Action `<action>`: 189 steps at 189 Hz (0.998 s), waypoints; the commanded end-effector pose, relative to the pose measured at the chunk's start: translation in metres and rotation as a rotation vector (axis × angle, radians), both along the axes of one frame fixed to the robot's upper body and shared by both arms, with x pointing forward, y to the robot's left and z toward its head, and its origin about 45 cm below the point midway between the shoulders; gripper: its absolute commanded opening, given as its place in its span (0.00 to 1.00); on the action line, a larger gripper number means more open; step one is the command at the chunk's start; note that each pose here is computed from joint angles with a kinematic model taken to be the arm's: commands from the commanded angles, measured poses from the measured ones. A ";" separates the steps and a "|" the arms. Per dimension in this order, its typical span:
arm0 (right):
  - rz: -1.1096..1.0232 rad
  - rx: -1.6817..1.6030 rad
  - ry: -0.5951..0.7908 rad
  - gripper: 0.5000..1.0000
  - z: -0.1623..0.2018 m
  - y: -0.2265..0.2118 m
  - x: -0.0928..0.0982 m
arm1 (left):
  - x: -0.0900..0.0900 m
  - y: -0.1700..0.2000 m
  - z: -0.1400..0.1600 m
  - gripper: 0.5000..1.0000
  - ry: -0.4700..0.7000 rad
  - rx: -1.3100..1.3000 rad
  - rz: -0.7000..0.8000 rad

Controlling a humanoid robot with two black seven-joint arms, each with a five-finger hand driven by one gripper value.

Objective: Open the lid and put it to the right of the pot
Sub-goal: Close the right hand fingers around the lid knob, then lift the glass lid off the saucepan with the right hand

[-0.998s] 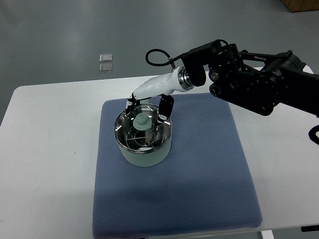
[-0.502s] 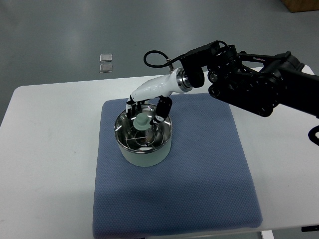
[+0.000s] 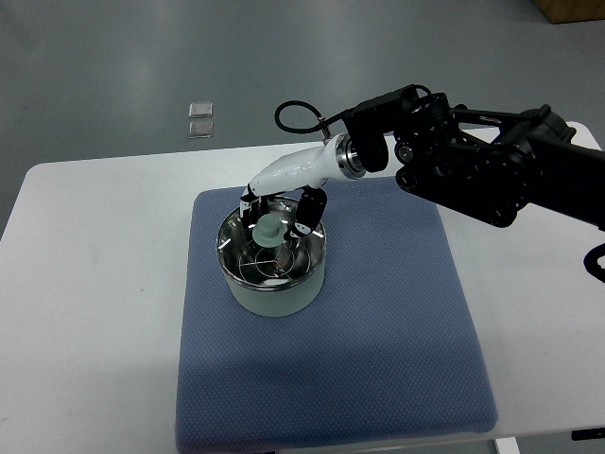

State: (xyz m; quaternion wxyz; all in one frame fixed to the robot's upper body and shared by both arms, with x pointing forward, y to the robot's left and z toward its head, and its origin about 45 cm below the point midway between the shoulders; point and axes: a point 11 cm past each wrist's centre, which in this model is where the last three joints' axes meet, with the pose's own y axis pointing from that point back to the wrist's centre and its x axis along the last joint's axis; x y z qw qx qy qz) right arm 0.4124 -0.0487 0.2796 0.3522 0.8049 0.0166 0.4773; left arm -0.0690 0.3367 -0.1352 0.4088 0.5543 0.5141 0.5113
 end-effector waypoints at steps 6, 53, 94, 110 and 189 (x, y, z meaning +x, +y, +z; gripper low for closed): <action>0.000 0.000 0.000 0.30 0.000 0.000 0.000 | 0.000 0.000 0.000 1.00 0.000 0.000 0.000; 0.001 0.001 0.003 0.16 0.000 0.000 0.000 | 0.000 0.000 0.000 1.00 0.000 0.000 0.000; 0.001 0.006 0.000 0.01 0.002 0.001 0.000 | 0.000 0.000 0.000 1.00 0.000 0.000 0.000; -0.004 0.019 0.002 0.00 0.005 0.000 0.001 | 0.000 0.000 0.000 1.00 0.000 0.000 0.000; -0.007 0.024 0.003 0.00 0.006 -0.001 0.002 | 0.000 0.000 0.000 1.00 0.000 0.000 0.000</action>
